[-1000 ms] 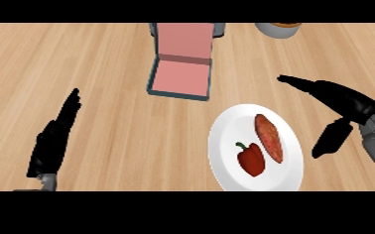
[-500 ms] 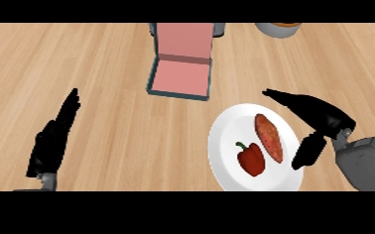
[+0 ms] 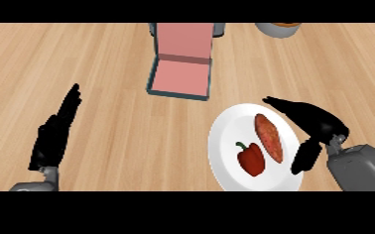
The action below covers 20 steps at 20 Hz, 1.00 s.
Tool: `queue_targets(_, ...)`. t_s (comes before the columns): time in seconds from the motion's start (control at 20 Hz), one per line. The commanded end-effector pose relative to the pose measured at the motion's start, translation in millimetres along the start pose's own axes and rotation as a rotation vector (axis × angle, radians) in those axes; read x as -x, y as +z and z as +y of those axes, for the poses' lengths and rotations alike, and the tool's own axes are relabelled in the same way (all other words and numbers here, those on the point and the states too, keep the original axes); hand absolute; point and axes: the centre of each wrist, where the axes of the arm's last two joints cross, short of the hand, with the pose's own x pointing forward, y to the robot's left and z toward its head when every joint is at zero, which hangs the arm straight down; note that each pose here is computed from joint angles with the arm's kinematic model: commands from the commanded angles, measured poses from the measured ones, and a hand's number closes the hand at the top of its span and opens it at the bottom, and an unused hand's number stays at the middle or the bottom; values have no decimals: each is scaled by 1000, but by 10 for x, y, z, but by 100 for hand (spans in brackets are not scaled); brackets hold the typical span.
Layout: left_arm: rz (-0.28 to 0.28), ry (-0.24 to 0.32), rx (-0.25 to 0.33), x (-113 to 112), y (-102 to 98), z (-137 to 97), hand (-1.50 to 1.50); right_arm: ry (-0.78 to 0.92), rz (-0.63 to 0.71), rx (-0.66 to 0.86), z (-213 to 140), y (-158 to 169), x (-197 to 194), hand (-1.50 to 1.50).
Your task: Pick the sweet potato from the plate and place it in the cardboard box
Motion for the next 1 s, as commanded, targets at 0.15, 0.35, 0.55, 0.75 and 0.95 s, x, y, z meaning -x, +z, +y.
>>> queue_targets(0.15,-8,-19,1,-60,115,-6,0,8,3,-1,124,-140,-30,-150)
queue_targets(0.35,-1,-14,-10,31,38,10,0,7,4,-7,65,-134,-10,-150)
queue_targets(0.55,10,1,5,37,17,-34,0,-7,2,24,261,-89,-91,-150)
queue_targets(0.75,-11,14,13,128,21,-67,0,-17,-5,8,218,-215,32,-150)
queue_targets(0.95,-10,5,-8,68,9,1,0,0,-4,10,662,-314,-35,-150)
